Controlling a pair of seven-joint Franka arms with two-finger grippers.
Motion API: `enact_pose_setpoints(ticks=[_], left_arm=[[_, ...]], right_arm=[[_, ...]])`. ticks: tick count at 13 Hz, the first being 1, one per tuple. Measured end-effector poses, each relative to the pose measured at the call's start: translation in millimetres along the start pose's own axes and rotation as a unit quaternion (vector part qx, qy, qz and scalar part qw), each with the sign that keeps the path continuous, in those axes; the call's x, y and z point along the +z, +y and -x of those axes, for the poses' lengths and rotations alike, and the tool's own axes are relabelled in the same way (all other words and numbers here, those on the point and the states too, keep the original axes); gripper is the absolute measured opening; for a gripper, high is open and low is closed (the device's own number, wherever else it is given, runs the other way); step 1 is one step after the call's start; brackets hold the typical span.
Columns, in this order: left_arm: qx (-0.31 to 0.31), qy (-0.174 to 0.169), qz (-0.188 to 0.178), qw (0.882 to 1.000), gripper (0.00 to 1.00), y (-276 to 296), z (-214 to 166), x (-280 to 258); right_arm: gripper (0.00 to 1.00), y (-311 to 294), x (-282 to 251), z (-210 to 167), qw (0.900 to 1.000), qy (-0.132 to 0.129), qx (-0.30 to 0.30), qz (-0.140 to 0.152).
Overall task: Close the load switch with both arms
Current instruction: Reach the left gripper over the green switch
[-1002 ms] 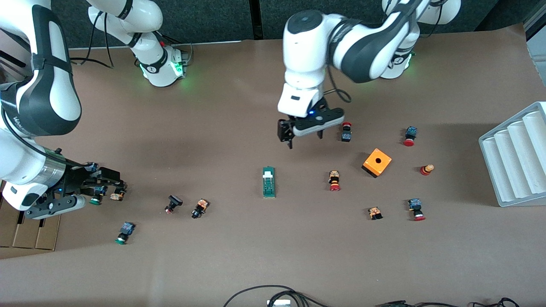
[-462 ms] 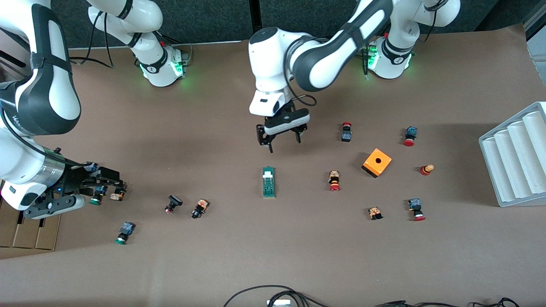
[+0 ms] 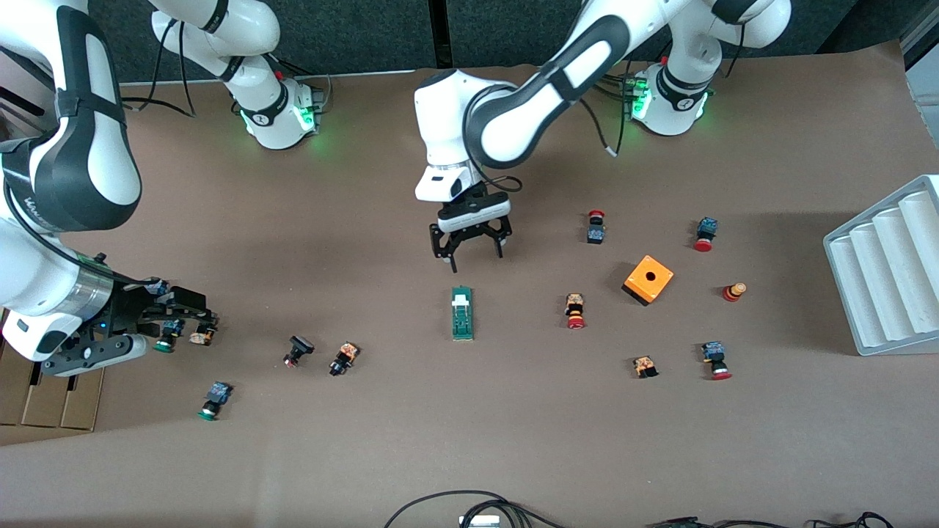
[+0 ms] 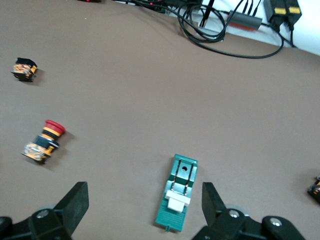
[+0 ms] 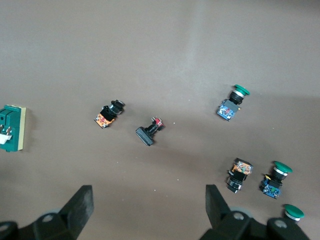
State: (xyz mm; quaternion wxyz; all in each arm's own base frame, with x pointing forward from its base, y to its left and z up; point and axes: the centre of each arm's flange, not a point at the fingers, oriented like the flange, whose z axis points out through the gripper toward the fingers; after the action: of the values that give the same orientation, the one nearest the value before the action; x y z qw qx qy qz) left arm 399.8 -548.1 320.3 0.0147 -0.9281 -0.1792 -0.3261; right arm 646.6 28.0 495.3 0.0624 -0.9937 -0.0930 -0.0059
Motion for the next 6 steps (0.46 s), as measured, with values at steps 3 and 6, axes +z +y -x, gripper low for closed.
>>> enact_pose_setpoints(ticks=[3, 6], left_arm=[[-0.003, 0.047, 0.029, 0.998, 1.00, -1, 58, 21], [0.008, 0.081, 0.058, 0.995, 1.00, -9, 98, 44]], right_arm=[[1.00, -1, 0, 0, 1.000, 0.000, -0.001, 0.000], [1.00, -2, 0, 0, 1.000, 0.000, -0.001, 0.000]])
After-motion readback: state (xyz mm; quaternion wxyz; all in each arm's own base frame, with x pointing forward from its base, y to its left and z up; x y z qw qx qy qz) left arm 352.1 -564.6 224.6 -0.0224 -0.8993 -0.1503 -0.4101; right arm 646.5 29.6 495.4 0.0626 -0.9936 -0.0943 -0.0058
